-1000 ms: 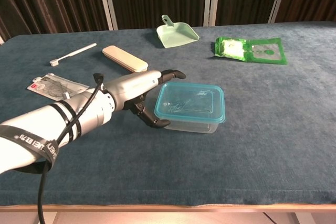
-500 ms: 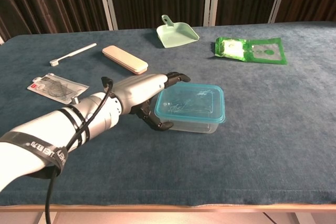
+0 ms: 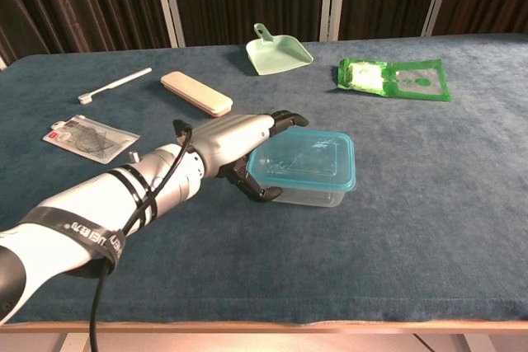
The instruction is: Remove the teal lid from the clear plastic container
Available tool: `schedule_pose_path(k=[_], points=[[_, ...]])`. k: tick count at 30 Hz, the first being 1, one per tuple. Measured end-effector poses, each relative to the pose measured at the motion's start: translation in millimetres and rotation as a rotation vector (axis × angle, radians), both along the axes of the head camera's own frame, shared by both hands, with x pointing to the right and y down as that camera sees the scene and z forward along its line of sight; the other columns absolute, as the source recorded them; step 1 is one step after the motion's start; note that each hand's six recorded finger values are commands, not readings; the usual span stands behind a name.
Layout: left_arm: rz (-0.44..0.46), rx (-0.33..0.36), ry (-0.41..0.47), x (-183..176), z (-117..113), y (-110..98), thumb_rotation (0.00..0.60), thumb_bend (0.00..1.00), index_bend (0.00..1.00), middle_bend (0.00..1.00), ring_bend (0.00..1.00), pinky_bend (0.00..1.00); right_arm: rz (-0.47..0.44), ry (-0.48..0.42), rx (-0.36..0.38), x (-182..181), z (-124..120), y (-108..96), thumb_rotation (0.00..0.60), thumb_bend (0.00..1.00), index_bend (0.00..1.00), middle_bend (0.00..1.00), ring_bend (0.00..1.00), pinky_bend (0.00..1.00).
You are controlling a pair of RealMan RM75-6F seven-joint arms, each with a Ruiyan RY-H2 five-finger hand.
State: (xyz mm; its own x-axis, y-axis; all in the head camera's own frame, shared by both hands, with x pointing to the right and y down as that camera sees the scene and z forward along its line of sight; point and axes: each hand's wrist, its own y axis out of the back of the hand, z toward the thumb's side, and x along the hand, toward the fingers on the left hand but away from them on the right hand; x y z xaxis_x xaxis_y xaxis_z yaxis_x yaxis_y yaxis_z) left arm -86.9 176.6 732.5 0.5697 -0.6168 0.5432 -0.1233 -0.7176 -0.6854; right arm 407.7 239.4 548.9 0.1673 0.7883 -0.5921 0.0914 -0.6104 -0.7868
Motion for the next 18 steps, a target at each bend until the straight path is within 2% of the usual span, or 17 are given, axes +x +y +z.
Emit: schedule_pose_path(k=[14, 17, 18], points=[[0.021, -0.015, -0.014, 5.3, 7.4, -0.8, 0.600, 0.36, 0.00, 0.01, 0.00, 0.00, 0.008, 0.008, -0.007, 2.5, -0.2, -0.2, 0.600, 0.18, 0.00, 0.00, 0.00, 0.00], [0.026, -0.006, -0.015, 8.4, 7.6, -0.9, 0.600, 0.36, 0.00, 0.14, 0.03, 0.01, 0.008, 0.006, -0.008, 2.4, -0.2, -0.4, 0.600, 0.18, 0.00, 0.00, 0.00, 0.00], [0.026, -0.002, -0.016, 8.9, 7.8, -1.2, 0.600, 0.36, 0.00, 0.20, 0.07, 0.03, 0.008, 0.005, -0.009, 2.3, -0.3, -0.4, 0.600, 0.18, 0.00, 0.00, 0.00, 0.00]])
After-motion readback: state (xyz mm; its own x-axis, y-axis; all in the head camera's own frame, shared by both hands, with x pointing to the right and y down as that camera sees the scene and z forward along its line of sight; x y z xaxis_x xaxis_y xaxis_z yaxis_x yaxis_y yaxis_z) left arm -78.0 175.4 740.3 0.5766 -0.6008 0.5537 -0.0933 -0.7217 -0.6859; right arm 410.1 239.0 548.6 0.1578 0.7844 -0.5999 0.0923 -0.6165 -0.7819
